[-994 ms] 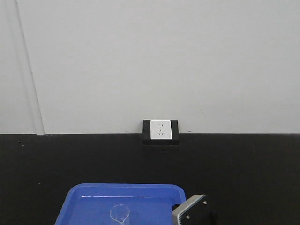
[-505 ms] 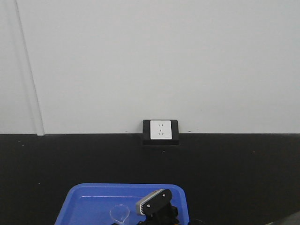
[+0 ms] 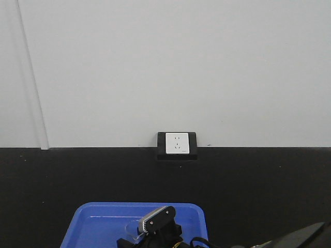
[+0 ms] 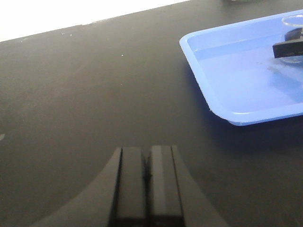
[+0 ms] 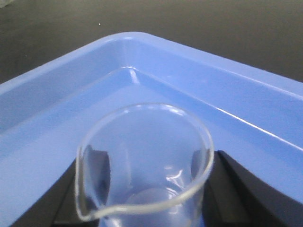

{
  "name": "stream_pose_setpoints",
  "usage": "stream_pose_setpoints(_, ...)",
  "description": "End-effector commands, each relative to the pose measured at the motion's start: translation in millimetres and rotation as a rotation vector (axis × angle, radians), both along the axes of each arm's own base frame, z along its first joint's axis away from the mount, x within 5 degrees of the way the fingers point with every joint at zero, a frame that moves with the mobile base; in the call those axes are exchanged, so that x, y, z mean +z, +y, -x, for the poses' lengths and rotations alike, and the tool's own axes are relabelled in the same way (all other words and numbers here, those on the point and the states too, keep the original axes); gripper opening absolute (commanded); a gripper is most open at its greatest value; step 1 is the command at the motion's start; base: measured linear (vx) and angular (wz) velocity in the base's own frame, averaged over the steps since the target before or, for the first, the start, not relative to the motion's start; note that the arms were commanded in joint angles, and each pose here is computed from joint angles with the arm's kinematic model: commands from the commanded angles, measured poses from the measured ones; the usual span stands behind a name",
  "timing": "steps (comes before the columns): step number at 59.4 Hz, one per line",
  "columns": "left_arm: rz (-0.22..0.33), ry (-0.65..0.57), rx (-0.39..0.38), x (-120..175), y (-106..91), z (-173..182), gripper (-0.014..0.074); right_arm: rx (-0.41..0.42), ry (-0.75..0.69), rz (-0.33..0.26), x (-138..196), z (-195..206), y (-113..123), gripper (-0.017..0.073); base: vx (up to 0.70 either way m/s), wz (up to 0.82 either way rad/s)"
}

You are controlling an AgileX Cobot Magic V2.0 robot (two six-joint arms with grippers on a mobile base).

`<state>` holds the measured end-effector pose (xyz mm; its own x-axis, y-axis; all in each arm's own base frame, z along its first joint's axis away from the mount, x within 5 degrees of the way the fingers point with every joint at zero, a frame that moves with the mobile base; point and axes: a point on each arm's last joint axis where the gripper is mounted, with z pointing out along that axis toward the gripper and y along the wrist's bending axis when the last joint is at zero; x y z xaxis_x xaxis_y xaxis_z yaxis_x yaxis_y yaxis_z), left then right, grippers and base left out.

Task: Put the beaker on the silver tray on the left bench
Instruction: 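Lower the open right gripper around the glass beaker, then close the right gripper on the beaker and lift it out, then drive the base away from the blue tray holding the beaker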

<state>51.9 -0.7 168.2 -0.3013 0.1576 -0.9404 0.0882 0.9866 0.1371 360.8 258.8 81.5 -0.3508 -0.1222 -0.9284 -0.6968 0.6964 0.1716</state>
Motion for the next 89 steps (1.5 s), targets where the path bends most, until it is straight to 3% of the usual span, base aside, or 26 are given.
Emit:
stream_pose_setpoints(1, 0.009, -0.069, -0.016, 1, -1.4, -2, 0.0001, 0.009, -0.122, -0.121, 53, -5, 4, 0.0019, 0.00, 0.00)
stream_pose_setpoints(3, 0.009, -0.069, -0.016, 1, -1.4, -2, 0.0001, 0.005, -0.123, -0.134, 64, -4, 3, -0.0018, 0.00, 0.00)
stream_pose_setpoints(9, 0.009, -0.069, -0.016, 1, -1.4, -2, 0.0001, -0.015, -0.115, -0.129, 91, 4, -4, -0.0016, 0.00, 0.00)
stream_pose_setpoints(15, 0.009, -0.069, -0.016, 1, -1.4, -2, 0.0001, -0.067, -0.101, -0.051, 132, 21, -23, -0.0015, 0.00, 0.00)
stream_pose_setpoints(24, 0.009, -0.069, -0.016, 1, -1.4, -2, 0.0001, -0.190, -0.030, 0.143, 186, 63, -66, -0.0014, 0.00, 0.00)
stream_pose_setpoints(28, 0.009, -0.069, -0.016, 1, -1.4, -2, 0.0001, -0.210, -0.040, 0.176, 203, 86, -84, -0.0014, 0.00, 0.00)
stream_pose_setpoints(38, 0.009, -0.069, -0.016, 1, -1.4, -2, 0.0001, -0.208, -0.140, 0.086, 226, 151, -124, -0.0014, 0.00, 0.00)
stream_pose_setpoints(58, 0.009, -0.069, -0.016, 1, -1.4, -2, 0.0001, -0.224, -0.241, 0.001, 209, 238, -179, -0.0014, 0.00, 0.00)
stream_pose_setpoints(89, 0.009, -0.069, -0.016, 1, -1.4, -2, 0.0001, -0.223, -0.295, 0.038, 205, 252, -190, -0.0011, 0.00, 0.00)
